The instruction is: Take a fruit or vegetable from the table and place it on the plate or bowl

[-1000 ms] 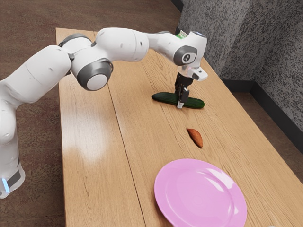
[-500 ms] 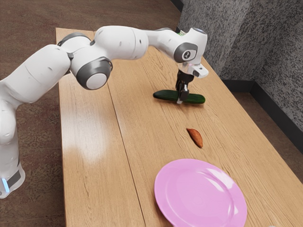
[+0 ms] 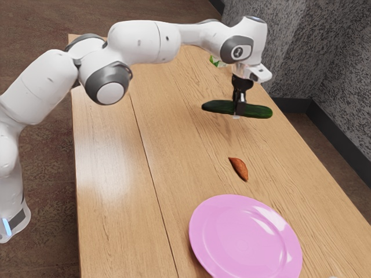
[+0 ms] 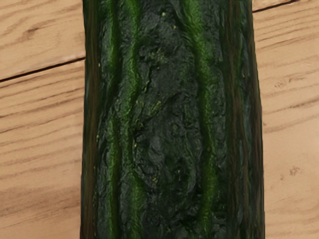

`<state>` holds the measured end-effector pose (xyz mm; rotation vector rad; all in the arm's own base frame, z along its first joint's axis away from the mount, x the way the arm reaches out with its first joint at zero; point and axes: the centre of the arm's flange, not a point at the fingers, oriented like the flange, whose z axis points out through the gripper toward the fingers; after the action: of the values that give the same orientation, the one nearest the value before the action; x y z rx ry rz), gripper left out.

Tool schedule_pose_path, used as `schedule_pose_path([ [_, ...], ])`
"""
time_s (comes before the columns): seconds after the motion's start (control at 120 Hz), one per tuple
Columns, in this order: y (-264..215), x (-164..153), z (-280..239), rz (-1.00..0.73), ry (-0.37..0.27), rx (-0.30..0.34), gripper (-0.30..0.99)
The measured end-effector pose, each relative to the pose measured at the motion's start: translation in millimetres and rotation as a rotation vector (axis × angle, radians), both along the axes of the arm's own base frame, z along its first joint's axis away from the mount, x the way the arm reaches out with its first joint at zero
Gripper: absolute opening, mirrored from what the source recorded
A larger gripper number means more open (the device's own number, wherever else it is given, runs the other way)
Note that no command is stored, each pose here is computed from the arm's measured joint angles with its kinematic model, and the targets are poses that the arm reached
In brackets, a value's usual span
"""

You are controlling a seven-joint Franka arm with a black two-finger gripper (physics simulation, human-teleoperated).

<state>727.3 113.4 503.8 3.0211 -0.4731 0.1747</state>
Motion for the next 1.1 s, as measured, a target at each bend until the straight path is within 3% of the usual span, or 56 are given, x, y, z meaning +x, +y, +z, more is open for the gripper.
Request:
schedule_pose_path([
  [0.533,-201,-15,42,-0.280,-0.013,-0.023,0.20],
  [0.883,-291,-51,12,-0.378,0.101,-0.034,0.19],
  [1.1,-344,-68,-1,-0.436,0.112,-0.033,0.19],
])
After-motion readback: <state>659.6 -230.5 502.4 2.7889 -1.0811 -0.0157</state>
